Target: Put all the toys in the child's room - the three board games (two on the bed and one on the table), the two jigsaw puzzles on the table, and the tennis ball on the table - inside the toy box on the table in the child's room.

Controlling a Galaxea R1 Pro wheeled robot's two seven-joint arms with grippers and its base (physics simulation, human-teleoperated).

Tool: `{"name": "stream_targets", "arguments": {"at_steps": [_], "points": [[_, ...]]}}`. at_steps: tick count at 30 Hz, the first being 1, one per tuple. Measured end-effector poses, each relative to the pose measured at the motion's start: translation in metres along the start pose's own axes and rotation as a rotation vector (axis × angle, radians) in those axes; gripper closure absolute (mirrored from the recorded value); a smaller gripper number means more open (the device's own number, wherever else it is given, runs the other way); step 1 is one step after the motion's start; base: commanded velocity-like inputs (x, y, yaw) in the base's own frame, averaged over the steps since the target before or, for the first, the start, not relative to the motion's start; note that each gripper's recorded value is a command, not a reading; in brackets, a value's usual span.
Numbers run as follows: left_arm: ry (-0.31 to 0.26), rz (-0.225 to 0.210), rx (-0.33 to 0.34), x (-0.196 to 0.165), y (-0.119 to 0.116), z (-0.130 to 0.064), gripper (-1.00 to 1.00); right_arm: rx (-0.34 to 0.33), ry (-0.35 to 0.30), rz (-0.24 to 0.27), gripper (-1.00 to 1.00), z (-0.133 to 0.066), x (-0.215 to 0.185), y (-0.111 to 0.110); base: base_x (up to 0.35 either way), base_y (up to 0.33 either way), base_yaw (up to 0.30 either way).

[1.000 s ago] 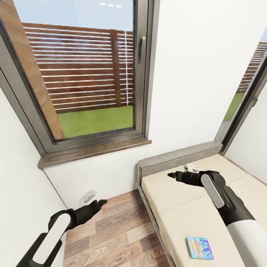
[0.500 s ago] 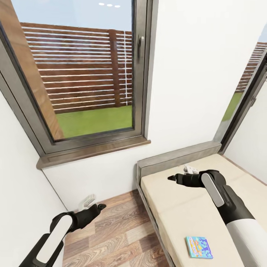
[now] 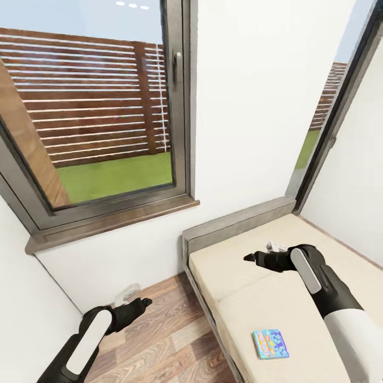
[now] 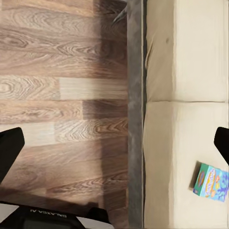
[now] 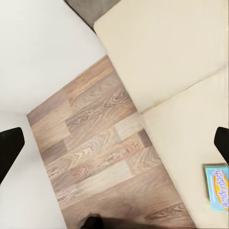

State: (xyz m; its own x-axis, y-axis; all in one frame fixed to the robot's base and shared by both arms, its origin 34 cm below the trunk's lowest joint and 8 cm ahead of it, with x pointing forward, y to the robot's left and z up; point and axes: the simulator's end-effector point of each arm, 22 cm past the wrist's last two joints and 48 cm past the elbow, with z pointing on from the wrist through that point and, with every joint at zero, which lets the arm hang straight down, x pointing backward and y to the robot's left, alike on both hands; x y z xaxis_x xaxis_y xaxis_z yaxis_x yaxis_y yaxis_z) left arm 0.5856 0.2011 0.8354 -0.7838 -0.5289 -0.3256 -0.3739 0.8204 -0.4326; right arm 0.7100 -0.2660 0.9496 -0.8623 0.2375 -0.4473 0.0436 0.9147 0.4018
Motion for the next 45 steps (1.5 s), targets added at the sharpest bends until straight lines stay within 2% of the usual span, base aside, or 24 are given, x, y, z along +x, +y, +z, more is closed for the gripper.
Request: {"name": "stream_targets", "arguments": {"at_steps": [3, 4, 7, 11, 18, 34, 39, 42, 45], "points": [[-0.008, 0.005, 0.008, -0.003, -0.006, -0.002, -1.00, 0.004, 0.006, 0.011, -1.00, 0.001, -0.002, -0.003, 0.000, 0.000, -0.277], [-0.027, 0.025, 0.006, -0.011, -0.010, -0.005, -1.00, 0.027, 0.053, 0.056, -1.00, 0.011, 0.001, -0.016, 0.000, 0.000, -0.284], [-0.035, 0.025, 0.011, -0.014, -0.013, -0.007, -1.00, 0.048, 0.119, 0.116, -1.00, 0.023, 0.008, -0.029, 0.000, 0.000, -0.285], [-0.030, 0.012, 0.027, -0.012, -0.019, -0.006, -1.00, 0.060, 0.132, 0.143, -1.00, 0.027, 0.007, -0.036, 0.000, 0.000, -0.284], [-0.006, -0.036, 0.066, -0.013, -0.030, 0.000, -1.00, 0.070, 0.131, 0.156, -1.00, 0.033, 0.007, -0.043, 0.000, 0.000, -0.144], [0.021, -0.085, 0.050, -0.011, -0.014, 0.021, -1.00, 0.086, 0.179, 0.188, -1.00, 0.055, 0.030, -0.057, 0.000, 0.000, -0.017], [0.030, -0.102, 0.049, -0.010, -0.008, 0.027, -1.00, 0.049, 0.184, 0.197, -1.00, 0.060, 0.034, -0.053, 0.000, 0.000, -0.001], [0.035, -0.107, 0.049, -0.008, -0.006, 0.031, -1.00, -0.039, 0.178, 0.205, -1.00, 0.062, 0.034, -0.039, 0.000, 0.000, 0.000], [0.037, -0.108, 0.048, -0.007, -0.004, 0.034, -1.00, -0.093, 0.174, 0.210, -1.00, 0.063, 0.033, -0.032, 0.000, 0.000, 0.000]]}}
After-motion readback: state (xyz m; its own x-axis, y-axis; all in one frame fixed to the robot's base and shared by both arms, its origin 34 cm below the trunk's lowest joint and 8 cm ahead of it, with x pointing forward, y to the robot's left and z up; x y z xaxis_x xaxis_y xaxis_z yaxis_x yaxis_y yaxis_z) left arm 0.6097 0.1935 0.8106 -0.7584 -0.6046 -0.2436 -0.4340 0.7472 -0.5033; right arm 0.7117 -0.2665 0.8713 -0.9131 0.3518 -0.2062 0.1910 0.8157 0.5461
